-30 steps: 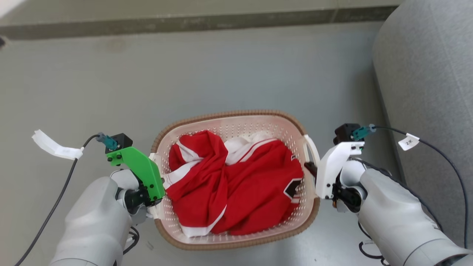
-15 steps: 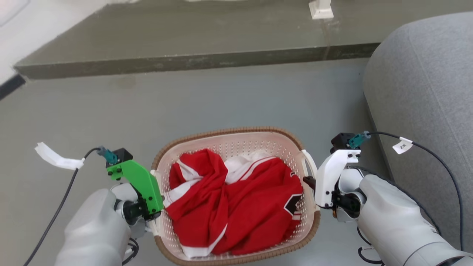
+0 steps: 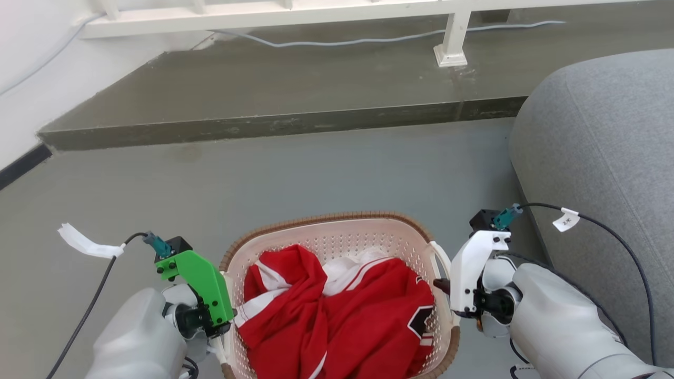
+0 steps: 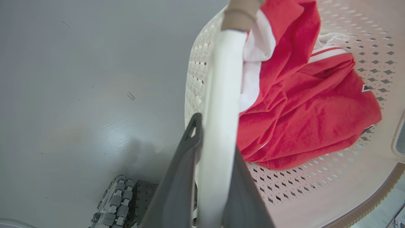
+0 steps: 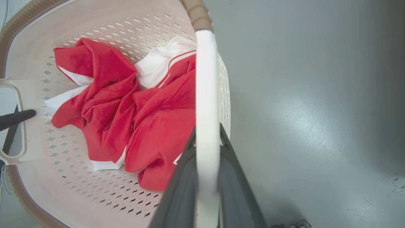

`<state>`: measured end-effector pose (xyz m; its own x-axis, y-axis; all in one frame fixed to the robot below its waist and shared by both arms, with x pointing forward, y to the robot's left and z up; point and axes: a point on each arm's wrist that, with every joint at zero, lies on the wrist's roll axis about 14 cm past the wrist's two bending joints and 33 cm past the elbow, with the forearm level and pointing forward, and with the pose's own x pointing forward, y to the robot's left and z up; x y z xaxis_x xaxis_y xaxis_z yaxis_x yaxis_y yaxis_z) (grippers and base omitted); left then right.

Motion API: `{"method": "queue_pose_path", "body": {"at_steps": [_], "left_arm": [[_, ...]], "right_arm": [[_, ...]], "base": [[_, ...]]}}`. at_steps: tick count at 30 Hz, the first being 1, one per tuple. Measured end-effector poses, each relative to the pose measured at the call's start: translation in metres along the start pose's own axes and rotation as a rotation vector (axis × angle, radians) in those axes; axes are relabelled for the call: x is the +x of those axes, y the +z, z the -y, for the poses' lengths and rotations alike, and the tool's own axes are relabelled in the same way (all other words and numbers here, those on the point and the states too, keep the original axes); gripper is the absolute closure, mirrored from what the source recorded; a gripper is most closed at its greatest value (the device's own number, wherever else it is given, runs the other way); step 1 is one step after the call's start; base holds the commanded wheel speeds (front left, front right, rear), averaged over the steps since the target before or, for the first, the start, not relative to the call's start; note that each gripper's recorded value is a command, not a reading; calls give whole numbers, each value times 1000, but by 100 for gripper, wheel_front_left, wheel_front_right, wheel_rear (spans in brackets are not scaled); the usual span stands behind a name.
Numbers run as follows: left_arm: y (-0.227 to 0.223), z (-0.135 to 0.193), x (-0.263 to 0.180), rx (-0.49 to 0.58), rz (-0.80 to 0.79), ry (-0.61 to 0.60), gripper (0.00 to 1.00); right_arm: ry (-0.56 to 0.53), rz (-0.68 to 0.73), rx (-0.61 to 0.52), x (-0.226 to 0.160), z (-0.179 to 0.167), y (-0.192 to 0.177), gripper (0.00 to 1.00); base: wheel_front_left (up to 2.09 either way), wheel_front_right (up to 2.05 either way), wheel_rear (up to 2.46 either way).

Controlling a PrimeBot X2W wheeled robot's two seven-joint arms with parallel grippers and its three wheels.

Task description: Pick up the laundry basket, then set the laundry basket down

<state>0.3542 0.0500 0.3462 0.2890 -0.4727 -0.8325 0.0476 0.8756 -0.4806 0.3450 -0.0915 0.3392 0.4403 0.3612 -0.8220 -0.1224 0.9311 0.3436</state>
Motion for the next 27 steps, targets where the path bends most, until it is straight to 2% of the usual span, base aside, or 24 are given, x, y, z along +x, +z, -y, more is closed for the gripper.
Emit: {"method": "queue_pose_path", "body": {"at_steps": [27], "left_arm": [[-12, -2, -2, -3, -55, 6, 100]], "right_arm": [[6, -56, 24, -2, -1, -15, 100]], "base": [[0, 0, 0]]}}
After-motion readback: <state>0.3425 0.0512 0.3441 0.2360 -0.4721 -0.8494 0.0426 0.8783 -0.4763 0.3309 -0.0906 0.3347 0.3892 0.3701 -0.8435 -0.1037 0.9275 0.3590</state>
